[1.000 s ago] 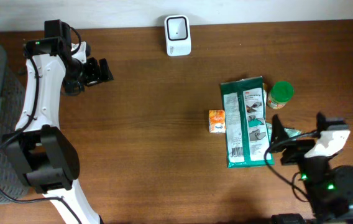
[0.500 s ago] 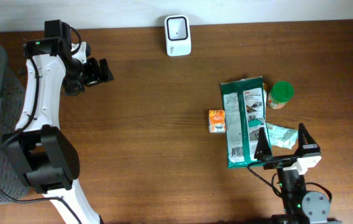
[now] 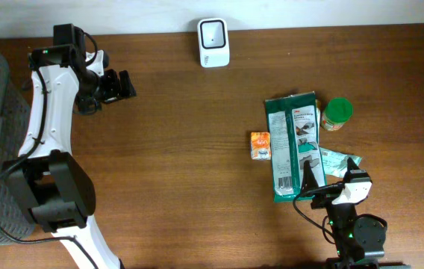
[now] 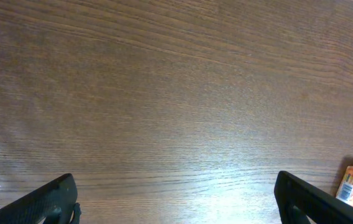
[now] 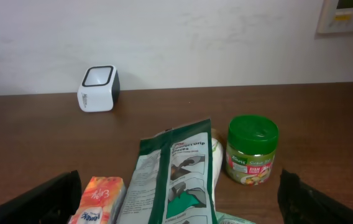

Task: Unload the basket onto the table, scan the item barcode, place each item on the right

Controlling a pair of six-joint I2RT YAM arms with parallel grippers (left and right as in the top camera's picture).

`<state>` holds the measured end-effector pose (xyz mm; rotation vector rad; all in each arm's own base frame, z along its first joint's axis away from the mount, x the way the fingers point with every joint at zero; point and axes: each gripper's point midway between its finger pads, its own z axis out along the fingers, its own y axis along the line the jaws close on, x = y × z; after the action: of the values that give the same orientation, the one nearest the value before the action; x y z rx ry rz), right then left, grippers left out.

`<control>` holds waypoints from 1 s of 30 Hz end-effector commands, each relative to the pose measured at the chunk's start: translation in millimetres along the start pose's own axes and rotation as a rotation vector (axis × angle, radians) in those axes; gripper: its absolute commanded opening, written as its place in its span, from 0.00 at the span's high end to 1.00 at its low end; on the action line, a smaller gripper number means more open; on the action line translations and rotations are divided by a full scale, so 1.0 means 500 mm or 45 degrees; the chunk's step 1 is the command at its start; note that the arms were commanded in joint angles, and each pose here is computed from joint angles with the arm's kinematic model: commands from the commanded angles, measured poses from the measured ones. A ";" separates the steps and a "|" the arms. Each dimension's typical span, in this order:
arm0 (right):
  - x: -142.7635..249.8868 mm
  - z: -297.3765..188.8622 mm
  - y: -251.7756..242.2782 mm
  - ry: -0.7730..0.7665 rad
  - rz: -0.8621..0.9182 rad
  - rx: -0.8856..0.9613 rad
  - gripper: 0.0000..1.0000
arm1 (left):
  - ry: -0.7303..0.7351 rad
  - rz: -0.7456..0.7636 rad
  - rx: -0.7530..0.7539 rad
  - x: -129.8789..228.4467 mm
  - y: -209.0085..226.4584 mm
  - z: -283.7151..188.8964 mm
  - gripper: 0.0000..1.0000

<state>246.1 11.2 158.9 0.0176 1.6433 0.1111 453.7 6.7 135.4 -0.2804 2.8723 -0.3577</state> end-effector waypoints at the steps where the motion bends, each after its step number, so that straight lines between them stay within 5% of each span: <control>1: 0.003 0.000 0.000 0.001 0.008 0.000 0.02 | -0.033 0.015 -0.001 -0.009 -0.003 -0.017 0.01; 14: 0.004 0.000 0.000 0.001 0.008 0.000 0.02 | -0.040 0.017 -0.001 -0.009 -0.004 -0.022 0.01; 18: 0.003 0.000 0.000 0.001 0.008 0.000 0.02 | -0.153 0.034 -0.147 -0.017 0.018 -0.091 0.01; 25: 0.004 0.000 0.000 0.001 0.008 0.000 0.02 | -0.814 0.151 -0.095 -0.053 -0.020 -0.244 0.01; 30: 0.003 0.000 0.000 0.001 0.007 0.000 0.02 | -1.206 0.338 -0.057 0.030 -0.031 -0.285 0.01</control>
<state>246.0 11.2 159.0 0.0176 1.6425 0.1111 436.9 26.7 296.9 -0.1422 2.0049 -0.1044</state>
